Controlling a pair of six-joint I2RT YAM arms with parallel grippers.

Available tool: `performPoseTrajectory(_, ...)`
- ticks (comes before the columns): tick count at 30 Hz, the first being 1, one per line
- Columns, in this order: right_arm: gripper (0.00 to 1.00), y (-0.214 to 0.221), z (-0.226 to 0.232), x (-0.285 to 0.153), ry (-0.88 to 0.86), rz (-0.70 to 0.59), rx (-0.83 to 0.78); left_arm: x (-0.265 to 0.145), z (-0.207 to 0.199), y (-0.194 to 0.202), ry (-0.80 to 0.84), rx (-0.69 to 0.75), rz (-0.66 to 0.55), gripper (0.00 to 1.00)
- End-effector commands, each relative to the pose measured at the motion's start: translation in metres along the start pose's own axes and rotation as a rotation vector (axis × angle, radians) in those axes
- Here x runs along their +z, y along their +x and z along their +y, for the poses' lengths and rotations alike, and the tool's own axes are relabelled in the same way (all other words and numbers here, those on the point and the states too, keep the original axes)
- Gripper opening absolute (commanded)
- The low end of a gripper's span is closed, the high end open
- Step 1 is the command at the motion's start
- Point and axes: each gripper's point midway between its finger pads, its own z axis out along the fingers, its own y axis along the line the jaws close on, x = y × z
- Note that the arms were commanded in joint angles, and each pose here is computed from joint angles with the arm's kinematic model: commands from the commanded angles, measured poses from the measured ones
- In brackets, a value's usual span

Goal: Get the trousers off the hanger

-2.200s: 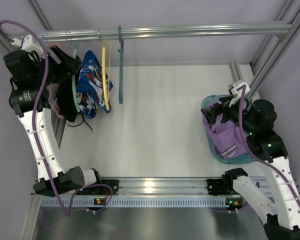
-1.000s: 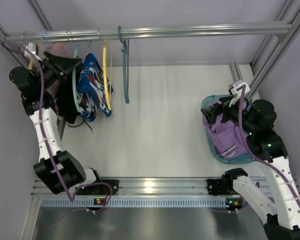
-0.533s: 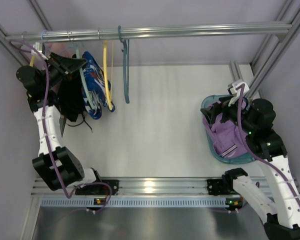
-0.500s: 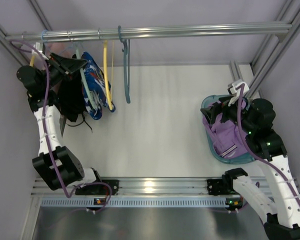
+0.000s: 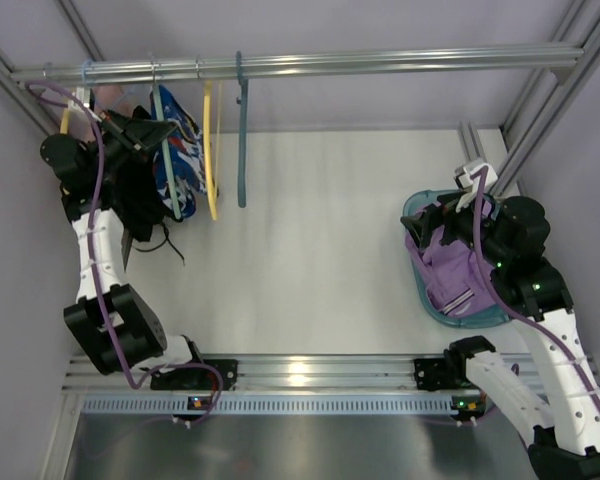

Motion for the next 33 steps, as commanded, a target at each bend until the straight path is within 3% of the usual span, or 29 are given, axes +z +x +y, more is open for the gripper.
performPoseTrajectory(1,0.99,-0.009,0.001,0.001,-0.006,-0.033,-0.023,-0.002,-0.072,-0.016,0.204,0.436,-0.12,0.0)
performPoseTrajectory(17,0.99,-0.009,0.0,0.0,0.0,-0.03,-0.028,0.001,-0.137,-0.001,0.505,0.693,-0.125,0.0)
performPoseTrajectory(33,0.99,-0.009,-0.001,0.0,0.002,-0.031,-0.03,-0.025,-0.184,0.041,0.53,0.96,-0.161,0.0)
